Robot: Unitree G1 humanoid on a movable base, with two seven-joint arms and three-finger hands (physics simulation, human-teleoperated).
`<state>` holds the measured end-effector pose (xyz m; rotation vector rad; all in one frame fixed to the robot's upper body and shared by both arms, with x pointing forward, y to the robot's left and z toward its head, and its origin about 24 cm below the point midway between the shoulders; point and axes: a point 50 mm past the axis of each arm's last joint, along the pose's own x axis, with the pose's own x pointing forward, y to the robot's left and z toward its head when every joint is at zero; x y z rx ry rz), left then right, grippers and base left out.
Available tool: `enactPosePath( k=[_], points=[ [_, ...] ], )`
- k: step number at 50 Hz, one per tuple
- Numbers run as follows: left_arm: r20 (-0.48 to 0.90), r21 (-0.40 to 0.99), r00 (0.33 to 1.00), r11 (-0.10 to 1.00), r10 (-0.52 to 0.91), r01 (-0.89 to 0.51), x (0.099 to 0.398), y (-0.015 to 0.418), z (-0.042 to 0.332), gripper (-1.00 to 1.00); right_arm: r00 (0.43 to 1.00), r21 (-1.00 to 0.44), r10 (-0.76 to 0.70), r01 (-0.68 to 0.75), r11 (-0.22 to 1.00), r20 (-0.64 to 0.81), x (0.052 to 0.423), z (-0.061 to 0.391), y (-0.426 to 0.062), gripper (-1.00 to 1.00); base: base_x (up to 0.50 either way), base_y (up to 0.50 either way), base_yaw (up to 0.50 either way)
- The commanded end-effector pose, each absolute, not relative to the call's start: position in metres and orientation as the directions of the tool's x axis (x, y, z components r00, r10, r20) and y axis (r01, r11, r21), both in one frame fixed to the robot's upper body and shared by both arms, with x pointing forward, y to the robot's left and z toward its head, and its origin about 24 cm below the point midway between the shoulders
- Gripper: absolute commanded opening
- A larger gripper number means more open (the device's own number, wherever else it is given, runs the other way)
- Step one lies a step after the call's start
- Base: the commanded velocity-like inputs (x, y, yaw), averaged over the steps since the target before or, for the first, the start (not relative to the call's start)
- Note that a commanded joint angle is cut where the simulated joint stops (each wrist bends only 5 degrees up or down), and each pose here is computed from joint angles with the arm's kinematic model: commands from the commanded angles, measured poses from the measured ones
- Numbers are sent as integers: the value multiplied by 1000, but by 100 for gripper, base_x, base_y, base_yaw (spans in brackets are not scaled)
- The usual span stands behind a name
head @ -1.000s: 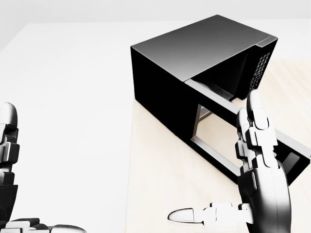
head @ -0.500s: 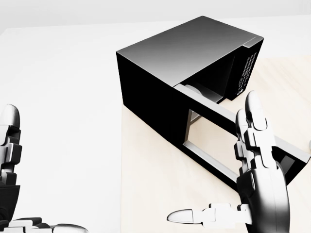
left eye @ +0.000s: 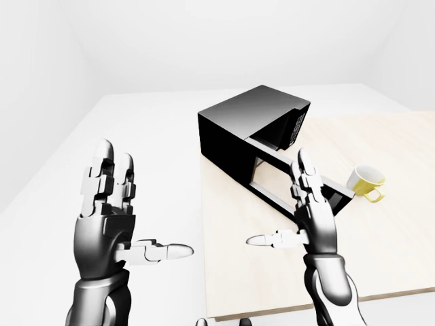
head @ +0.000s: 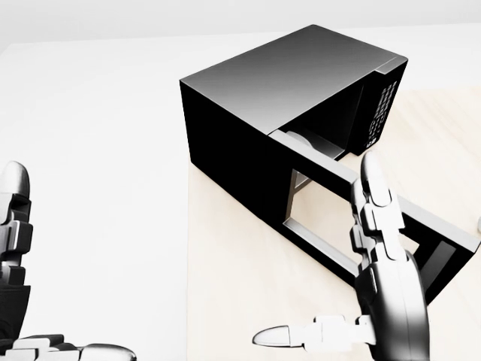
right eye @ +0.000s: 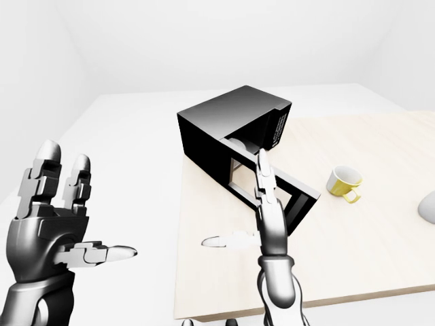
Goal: Close the microwave.
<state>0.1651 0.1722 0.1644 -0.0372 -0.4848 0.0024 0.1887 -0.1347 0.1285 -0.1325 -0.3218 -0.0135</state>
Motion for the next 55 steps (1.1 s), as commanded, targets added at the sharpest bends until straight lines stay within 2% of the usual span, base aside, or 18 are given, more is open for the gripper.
enactPosePath(
  k=[1, 17, 28, 47, 55],
  points=[
    [458, -36, 889, 999, 11, 6, 166, 172, 163, 100, 969, -144, 22, 15, 989, 246, 199, 111, -131, 100, 0, 0, 0],
    [488, -32, 873, 999, 11, 5, 163, 172, 170, 100, 991, -139, 23, -4, 990, 132, 225, 71, -129, 100, 0, 0, 0],
    [457, -36, 889, 999, 10, 7, 165, 172, 163, 100, 996, -116, 2, 8, 993, 84, 241, 47, -132, 100, 0, 0, 0],
    [452, -36, 892, 999, 7, 10, 165, 171, 162, 100, 985, -69, -29, 18, 997, -170, 266, -8, -140, 100, 0, 0, 0],
    [448, -34, 894, 999, 2, 15, 164, 169, 161, 100, 985, -77, -42, 30, 997, -166, 273, -6, -142, 100, 0, 0, 0]
  ],
)
